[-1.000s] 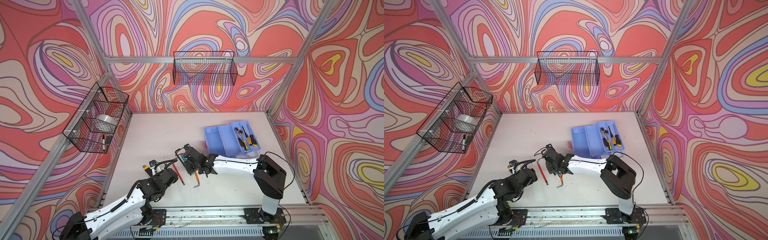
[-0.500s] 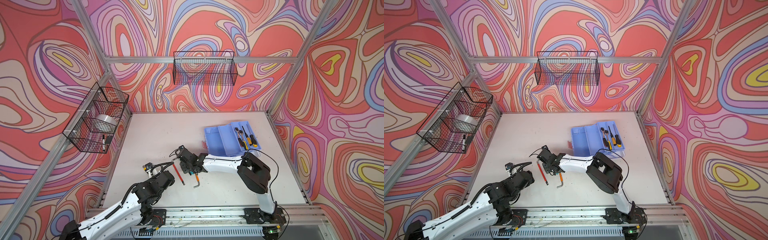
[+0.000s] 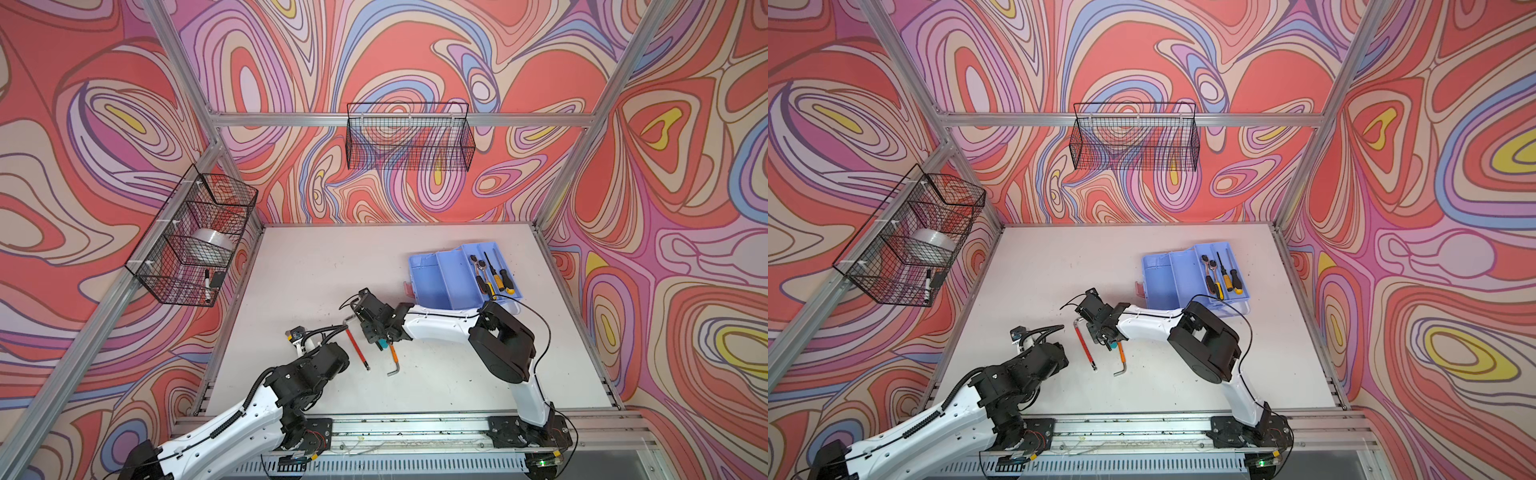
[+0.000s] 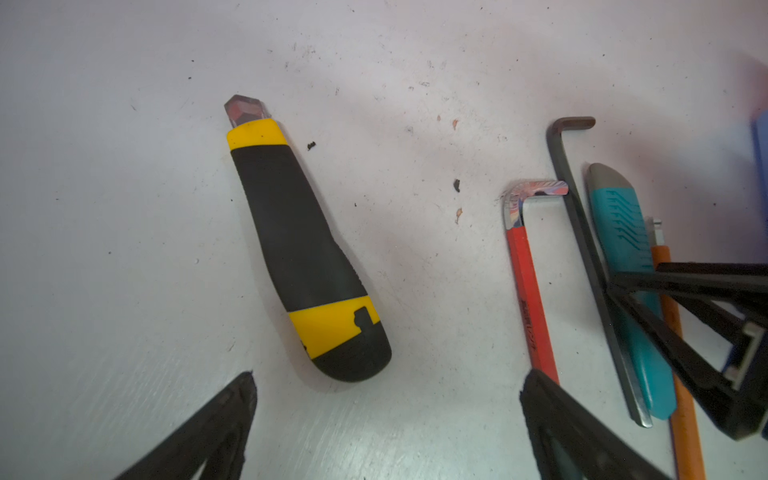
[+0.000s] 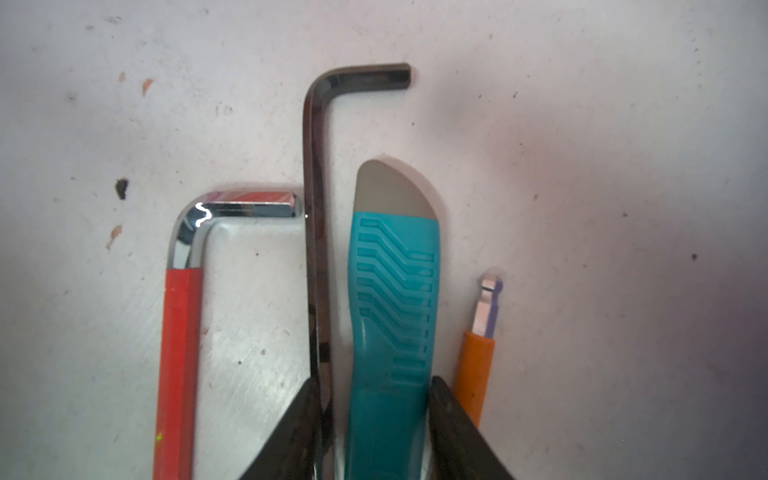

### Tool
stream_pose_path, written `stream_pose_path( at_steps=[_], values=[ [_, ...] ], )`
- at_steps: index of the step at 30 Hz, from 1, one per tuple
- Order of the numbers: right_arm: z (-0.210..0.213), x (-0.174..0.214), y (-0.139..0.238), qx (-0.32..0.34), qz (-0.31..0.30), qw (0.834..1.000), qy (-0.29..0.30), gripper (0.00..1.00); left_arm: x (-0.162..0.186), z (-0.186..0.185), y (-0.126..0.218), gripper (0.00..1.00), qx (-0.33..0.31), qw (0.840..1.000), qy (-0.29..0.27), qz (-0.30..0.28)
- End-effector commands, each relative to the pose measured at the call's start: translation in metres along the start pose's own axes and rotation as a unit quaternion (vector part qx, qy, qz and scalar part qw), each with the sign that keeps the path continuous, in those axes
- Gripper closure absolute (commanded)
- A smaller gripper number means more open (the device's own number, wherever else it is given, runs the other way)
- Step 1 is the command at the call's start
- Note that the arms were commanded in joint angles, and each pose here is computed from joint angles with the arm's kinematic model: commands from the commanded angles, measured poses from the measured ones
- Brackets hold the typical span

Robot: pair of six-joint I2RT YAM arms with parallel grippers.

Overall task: Pack the tool kit
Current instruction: 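Lower the right gripper and grasp the teal utility knife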

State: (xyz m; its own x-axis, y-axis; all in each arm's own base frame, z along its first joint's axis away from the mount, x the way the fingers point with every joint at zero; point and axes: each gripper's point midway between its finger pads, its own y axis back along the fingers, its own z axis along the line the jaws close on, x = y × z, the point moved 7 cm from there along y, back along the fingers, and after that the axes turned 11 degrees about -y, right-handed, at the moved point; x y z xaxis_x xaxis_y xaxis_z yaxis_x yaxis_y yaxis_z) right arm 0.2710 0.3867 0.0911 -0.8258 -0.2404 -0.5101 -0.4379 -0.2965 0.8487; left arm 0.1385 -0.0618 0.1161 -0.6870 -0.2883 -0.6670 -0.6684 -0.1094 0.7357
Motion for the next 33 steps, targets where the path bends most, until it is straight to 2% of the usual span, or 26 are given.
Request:
stream_pose_path(
  at_steps=[1,12,22,28,33],
  values=[
    [-0.008,-0.001,-0.007,0.014,0.005,1.000,0.002,0.58,0.004,0.010,-0.001,0.00,-0.023,1.000,0.000,0.003],
    [-0.016,0.003,-0.020,0.032,0.027,0.999,0.028,0.59,0.005,0.010,-0.002,0.00,-0.024,1.000,0.001,0.004],
    [-0.035,0.007,-0.024,0.042,0.047,0.998,0.020,0.61,0.005,0.012,-0.002,0.00,-0.024,1.000,0.002,0.003],
    [-0.030,0.007,-0.023,0.017,0.045,0.999,0.011,0.61,0.006,0.012,-0.002,0.00,-0.023,1.000,0.003,0.004],
    [-0.029,0.004,-0.024,-0.013,0.051,0.999,-0.006,0.68,0.005,0.012,-0.001,0.00,-0.023,1.000,0.003,0.003]
  ],
)
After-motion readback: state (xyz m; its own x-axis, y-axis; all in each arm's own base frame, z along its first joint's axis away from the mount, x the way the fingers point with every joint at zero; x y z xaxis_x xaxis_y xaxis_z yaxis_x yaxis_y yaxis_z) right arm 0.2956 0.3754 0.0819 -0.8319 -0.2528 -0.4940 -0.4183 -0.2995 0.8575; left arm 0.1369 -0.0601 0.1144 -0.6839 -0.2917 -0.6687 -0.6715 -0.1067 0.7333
